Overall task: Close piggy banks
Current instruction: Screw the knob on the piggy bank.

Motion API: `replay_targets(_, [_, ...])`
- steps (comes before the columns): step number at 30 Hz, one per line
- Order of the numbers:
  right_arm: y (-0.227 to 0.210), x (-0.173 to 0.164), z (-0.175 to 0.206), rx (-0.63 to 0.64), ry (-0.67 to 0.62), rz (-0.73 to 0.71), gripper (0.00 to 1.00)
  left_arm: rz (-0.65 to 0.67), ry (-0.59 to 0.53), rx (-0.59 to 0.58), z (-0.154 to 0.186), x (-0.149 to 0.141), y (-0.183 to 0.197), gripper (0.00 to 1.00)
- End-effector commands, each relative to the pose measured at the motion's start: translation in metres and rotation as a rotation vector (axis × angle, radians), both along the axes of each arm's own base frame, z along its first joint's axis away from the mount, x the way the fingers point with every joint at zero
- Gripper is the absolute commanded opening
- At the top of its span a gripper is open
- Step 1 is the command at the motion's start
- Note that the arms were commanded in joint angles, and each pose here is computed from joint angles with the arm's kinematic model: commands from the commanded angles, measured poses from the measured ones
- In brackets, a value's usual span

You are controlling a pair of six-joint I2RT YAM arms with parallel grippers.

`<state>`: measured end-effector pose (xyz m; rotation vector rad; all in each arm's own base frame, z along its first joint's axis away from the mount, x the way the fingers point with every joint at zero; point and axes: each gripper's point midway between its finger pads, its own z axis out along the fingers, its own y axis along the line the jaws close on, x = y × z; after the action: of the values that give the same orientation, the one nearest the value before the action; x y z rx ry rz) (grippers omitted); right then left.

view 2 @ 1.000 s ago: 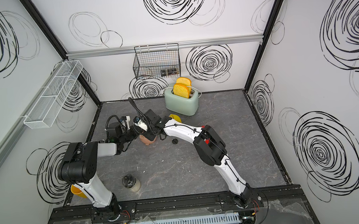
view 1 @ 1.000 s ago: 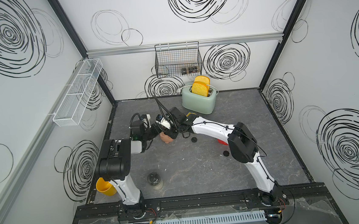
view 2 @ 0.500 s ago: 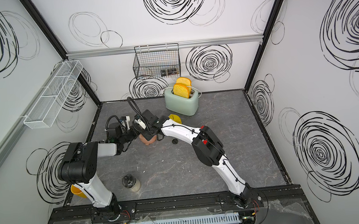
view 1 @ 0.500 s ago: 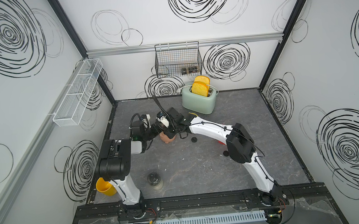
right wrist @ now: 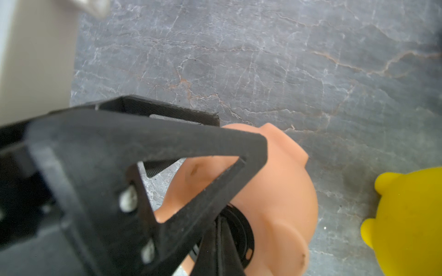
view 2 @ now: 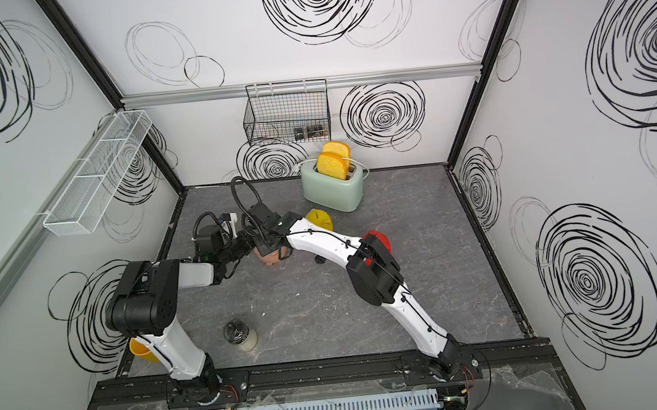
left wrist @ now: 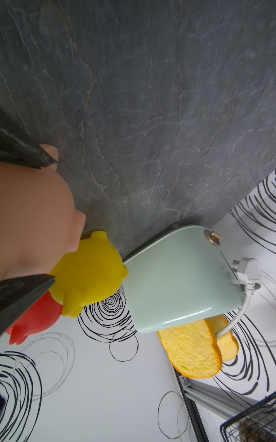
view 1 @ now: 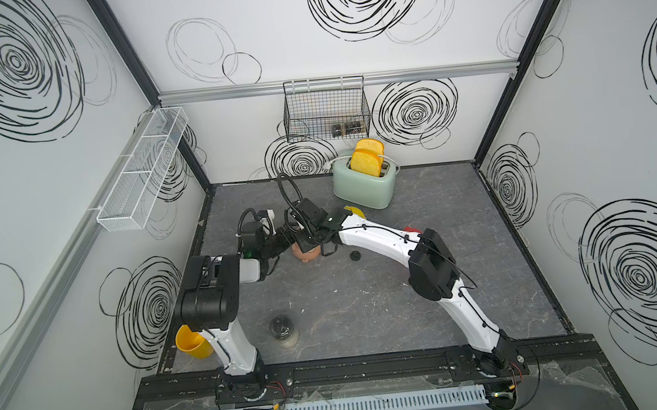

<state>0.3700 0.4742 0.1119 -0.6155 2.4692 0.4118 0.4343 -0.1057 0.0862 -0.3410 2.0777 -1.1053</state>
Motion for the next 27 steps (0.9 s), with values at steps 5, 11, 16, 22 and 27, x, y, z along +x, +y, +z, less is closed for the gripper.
replay_targets(5, [-0.0205, 0.0063, -0.0266, -0.029, 0.064, -0.224, 0.0, -0.005, 0.091, -0.007, -0.0251, -0.0145, -0.0022, 0.73])
replay_targets(11, [-0.0199, 0.0069, -0.0224, 0.023, 0.095, -0.308, 0.0, -0.005, 0.09, -0.008, -0.0251, -0.0143, -0.0022, 0.73])
replay_targets(16, [-0.0219, 0.0067, -0.0243, 0.048, 0.136, -0.396, 0.0, -0.006, 0.09, -0.008, -0.0248, -0.0148, -0.0024, 0.73])
replay_targets(22, [-0.0191, 0.0038, -0.029, 0.1, 0.205, -0.467, 0.0, -0.007, 0.087, -0.011, -0.0236, -0.0138, -0.0031, 0.73])
replay_targets(27, [-0.0122, 0.001, -0.0288, 0.133, 0.237, -0.473, 0.0, -0.007, 0.09, -0.015, -0.0245, -0.0139, -0.0034, 0.73])
